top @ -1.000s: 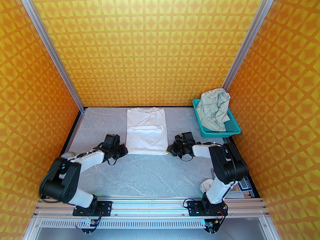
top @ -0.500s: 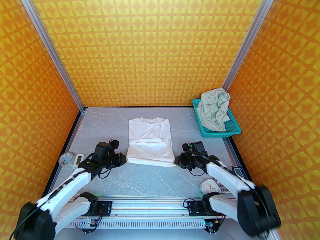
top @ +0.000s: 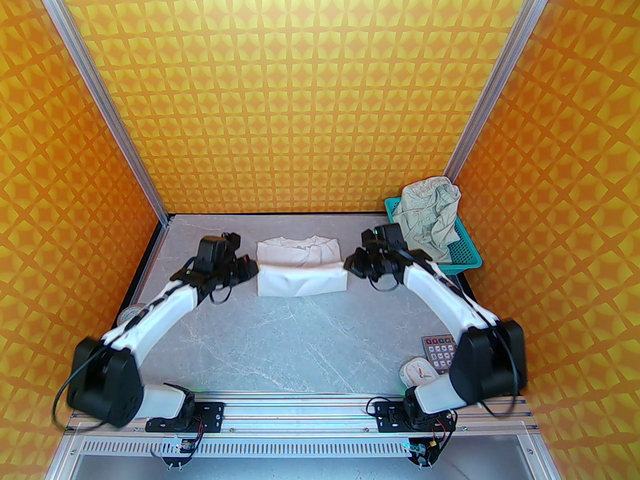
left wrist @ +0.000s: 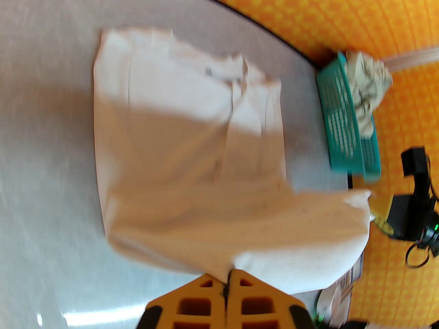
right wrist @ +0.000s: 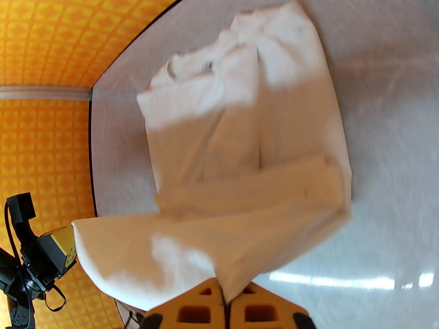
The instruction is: Fold and stack the mixed laundry pile
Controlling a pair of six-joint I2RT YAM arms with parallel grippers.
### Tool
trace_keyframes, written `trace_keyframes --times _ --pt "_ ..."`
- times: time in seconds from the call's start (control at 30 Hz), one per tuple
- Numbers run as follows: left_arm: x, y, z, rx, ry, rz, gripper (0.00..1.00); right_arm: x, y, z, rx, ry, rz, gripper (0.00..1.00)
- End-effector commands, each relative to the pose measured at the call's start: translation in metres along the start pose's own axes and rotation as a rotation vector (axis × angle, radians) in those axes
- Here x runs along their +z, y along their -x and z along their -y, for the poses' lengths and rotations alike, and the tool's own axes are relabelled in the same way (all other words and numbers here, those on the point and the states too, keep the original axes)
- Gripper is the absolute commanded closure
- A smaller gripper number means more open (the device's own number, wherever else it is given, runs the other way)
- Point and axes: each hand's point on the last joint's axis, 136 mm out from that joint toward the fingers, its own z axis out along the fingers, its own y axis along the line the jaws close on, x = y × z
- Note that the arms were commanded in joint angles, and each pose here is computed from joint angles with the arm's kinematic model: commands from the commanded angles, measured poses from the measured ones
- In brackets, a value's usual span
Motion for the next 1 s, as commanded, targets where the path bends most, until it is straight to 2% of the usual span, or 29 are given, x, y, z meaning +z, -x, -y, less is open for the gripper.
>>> trace_keyframes --times 0.0,0.47,0.6,0.63,0.67,0.73,0.8,0.87,0.97 --pt "0.013 0.044 0.010 0.015 -0.040 0.092 1.00 0.011 0.031 -0.008 0.008 0.040 0.037 1.00" --pt "0.081 0.113 -0.034 -0.079 -0.055 0.154 1.00 0.078 0.120 -0.018 -0.010 0.213 0.071 1.00" --pt "0.108 0.128 -0.056 -0.113 -0.059 0.164 1.00 0.107 0.146 -0.015 -0.010 0.278 0.086 0.94" --pt "0.114 0.131 -0.062 -0.122 -0.062 0.170 0.98 0.115 0.151 -0.014 -0.014 0.292 0.085 0.92" --pt "0.124 0.131 -0.071 -0.137 -0.066 0.172 0.91 0.124 0.156 -0.012 -0.017 0.308 0.084 0.86" --pt "0.136 0.143 -0.078 -0.149 -0.100 0.201 0.65 0.138 0.165 -0.008 -0.014 0.328 0.090 0.71" --pt "0.148 0.149 -0.088 -0.161 -0.128 0.222 0.59 0.153 0.173 -0.001 -0.004 0.352 0.104 0.65" --pt "0.153 0.156 -0.094 -0.162 -0.142 0.244 0.58 0.160 0.183 0.004 0.013 0.373 0.121 0.62" --pt "0.145 0.168 -0.095 -0.143 -0.153 0.279 0.54 0.151 0.195 0.005 0.017 0.395 0.148 0.60"
